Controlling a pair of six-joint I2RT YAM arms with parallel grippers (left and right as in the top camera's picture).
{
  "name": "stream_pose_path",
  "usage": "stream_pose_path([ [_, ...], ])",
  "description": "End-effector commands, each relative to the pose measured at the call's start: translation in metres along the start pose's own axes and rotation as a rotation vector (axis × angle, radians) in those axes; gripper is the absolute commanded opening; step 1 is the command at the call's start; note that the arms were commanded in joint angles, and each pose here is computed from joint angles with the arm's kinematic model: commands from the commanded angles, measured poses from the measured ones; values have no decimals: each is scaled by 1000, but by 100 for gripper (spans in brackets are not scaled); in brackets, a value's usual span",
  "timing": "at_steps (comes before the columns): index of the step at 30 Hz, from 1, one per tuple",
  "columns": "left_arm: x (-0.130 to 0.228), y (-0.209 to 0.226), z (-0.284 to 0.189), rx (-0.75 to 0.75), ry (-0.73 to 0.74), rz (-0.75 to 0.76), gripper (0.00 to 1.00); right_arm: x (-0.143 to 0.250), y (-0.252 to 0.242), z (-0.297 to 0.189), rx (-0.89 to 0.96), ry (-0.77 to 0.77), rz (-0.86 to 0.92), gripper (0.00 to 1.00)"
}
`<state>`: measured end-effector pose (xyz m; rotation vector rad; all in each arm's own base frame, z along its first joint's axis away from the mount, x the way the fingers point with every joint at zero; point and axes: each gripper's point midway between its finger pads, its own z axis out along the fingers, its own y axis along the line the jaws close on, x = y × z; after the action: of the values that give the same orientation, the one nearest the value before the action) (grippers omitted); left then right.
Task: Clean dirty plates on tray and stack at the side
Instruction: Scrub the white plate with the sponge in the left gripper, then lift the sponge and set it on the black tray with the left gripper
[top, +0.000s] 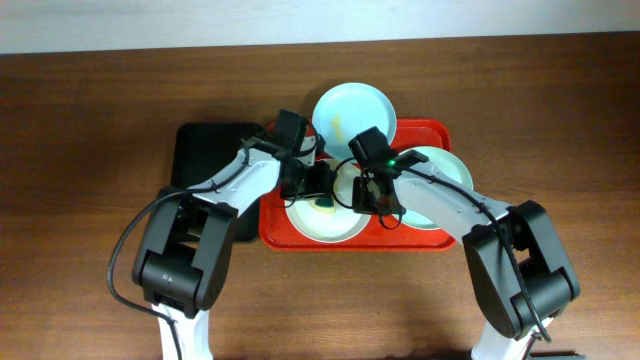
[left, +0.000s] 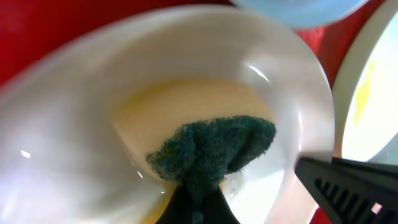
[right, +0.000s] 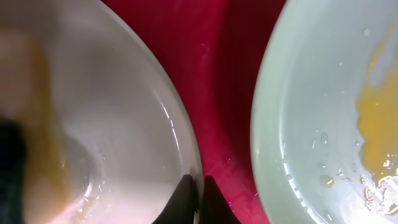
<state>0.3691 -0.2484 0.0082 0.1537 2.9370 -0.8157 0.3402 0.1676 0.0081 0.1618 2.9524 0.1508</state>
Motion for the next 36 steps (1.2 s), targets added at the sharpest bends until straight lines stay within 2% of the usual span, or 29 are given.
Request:
stream_pose_path([
  [1, 23, -8, 9, 22, 80, 39, 0, 5, 6, -1, -19, 8, -26, 5],
  [5, 9, -20, -24, -6, -8, 71, 0, 5, 6, -1, -18, 8, -26, 4],
  [9, 3, -4, -47, -152, -73, 67, 0, 5, 6, -1, -19, 8, -26, 4],
  [16, 24, 31, -41, -303, -15, -17, 0, 5, 6, -1, -19, 8, -26, 4],
  [20, 33, 40, -26, -316, 35, -29, 0, 5, 6, -1, -19, 8, -26, 5],
  [27, 63, 15, 8, -206, 167, -9, 0, 5, 6, -1, -19, 8, -26, 4],
  [32, 72, -24, 20, -78, 191, 59, 0, 5, 6, -1, -19, 8, -26, 5],
  [36, 64, -32, 22, -51, 158, 82, 0, 5, 6, -1, -18, 9, -26, 5],
])
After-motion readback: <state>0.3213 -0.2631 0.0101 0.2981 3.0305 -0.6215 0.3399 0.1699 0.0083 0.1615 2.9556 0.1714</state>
